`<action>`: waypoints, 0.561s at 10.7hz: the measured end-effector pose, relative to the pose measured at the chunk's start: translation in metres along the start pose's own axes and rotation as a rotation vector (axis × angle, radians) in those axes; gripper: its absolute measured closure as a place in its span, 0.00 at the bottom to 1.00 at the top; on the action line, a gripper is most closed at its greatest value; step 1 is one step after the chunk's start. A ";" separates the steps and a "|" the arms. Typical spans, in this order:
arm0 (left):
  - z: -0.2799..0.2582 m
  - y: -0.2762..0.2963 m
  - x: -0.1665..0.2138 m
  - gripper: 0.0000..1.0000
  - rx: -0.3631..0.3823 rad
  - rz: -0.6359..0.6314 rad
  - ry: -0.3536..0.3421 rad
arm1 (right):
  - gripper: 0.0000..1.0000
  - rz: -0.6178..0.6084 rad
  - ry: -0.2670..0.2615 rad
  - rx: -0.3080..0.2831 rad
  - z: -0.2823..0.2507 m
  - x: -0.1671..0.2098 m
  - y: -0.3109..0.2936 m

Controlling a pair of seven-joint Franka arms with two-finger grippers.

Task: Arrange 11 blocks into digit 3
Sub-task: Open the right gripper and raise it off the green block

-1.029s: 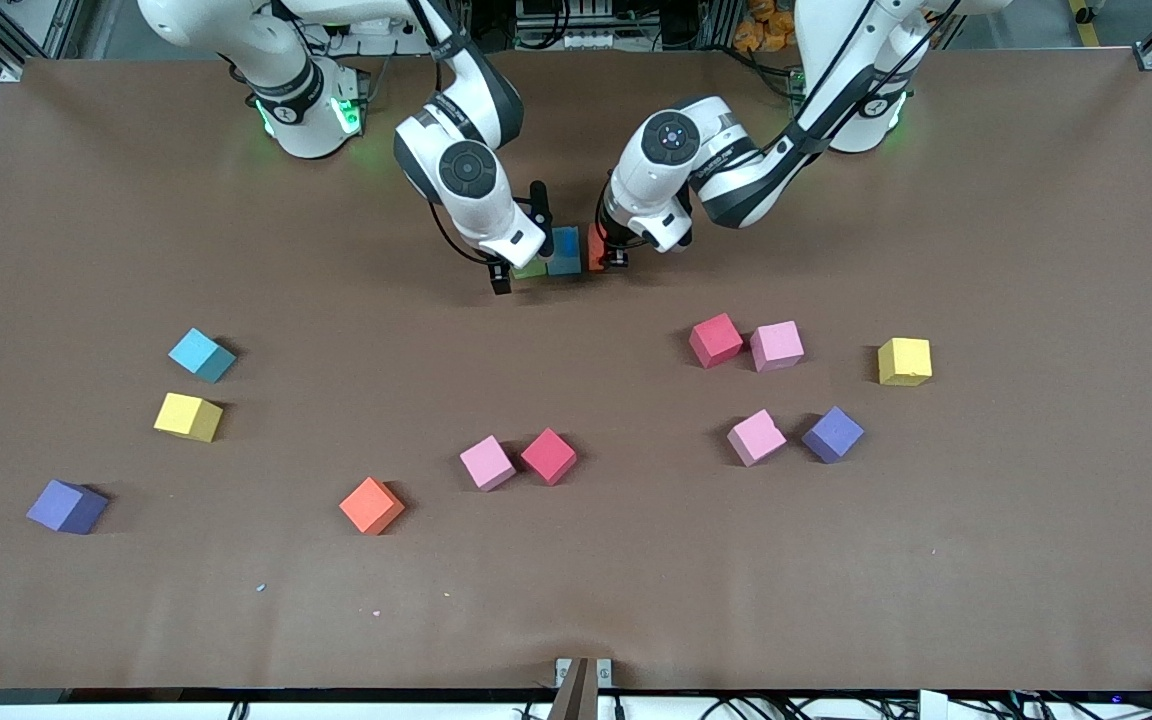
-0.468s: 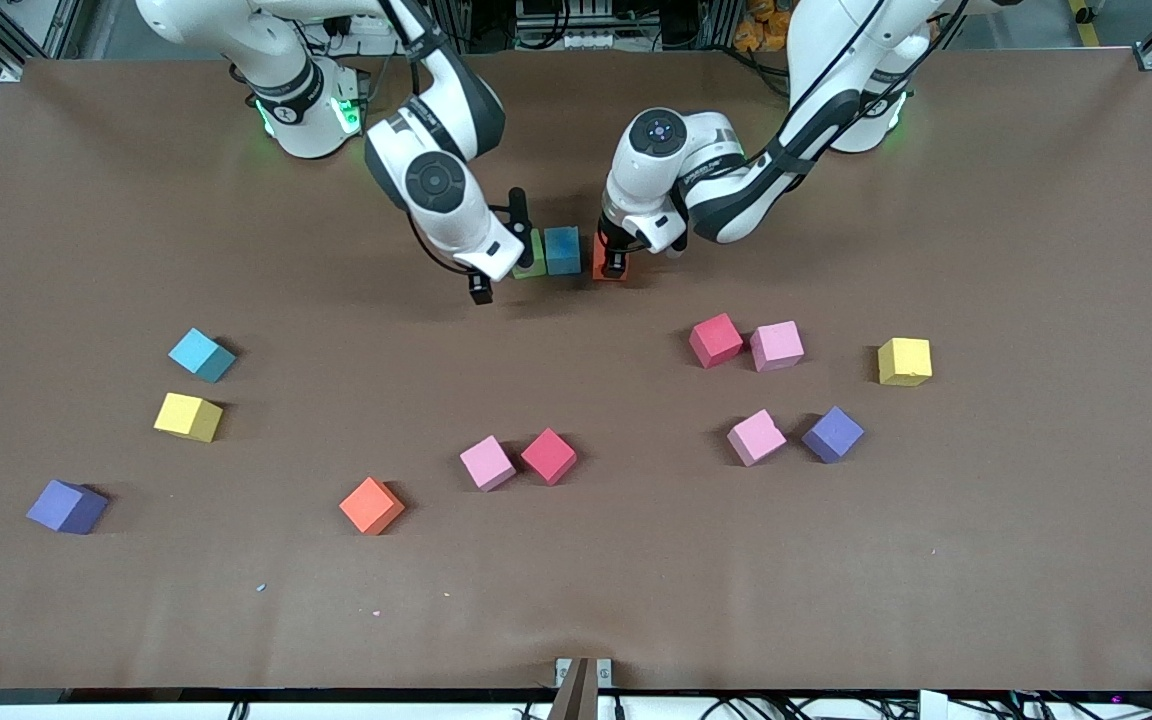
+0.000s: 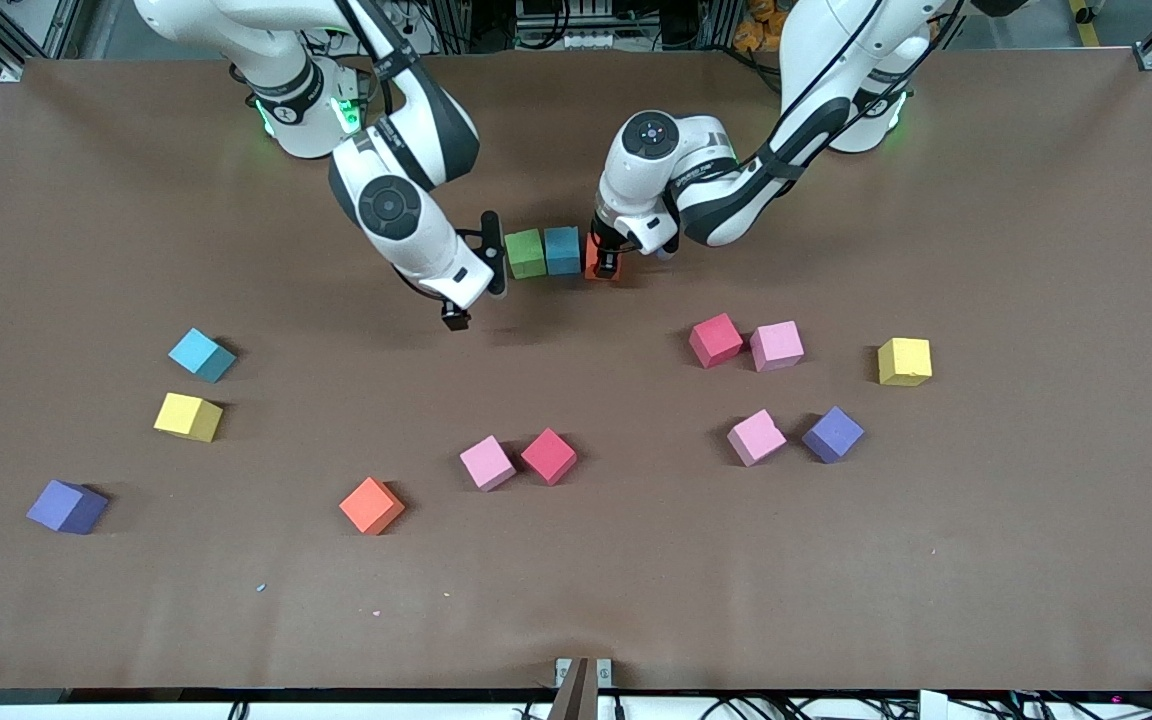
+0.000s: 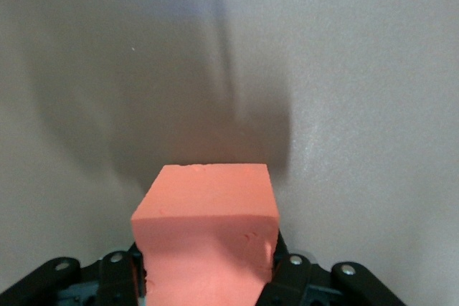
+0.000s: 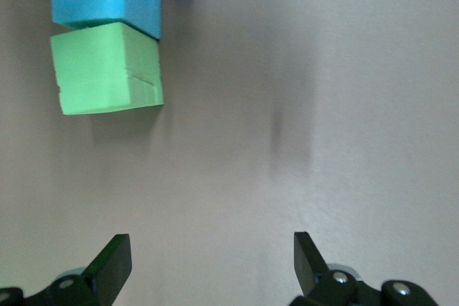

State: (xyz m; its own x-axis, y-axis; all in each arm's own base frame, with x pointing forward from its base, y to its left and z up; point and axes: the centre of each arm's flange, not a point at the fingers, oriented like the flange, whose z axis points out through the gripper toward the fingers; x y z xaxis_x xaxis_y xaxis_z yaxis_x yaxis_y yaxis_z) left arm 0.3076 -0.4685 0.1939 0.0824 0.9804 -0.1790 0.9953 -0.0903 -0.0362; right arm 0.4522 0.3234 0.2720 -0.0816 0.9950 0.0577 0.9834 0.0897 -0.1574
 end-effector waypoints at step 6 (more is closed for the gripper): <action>0.004 -0.003 -0.009 0.40 -0.016 0.017 0.014 | 0.00 0.061 0.055 -0.102 -0.053 -0.019 0.046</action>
State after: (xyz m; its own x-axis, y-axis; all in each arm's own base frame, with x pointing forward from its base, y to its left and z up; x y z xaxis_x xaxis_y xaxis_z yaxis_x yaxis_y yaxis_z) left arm 0.3041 -0.4777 0.1915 0.1002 0.9811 -0.1655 0.9944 -0.1045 -0.0172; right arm 0.5075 0.3062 0.3163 -0.0153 0.9943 0.1054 0.9979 0.0219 -0.0614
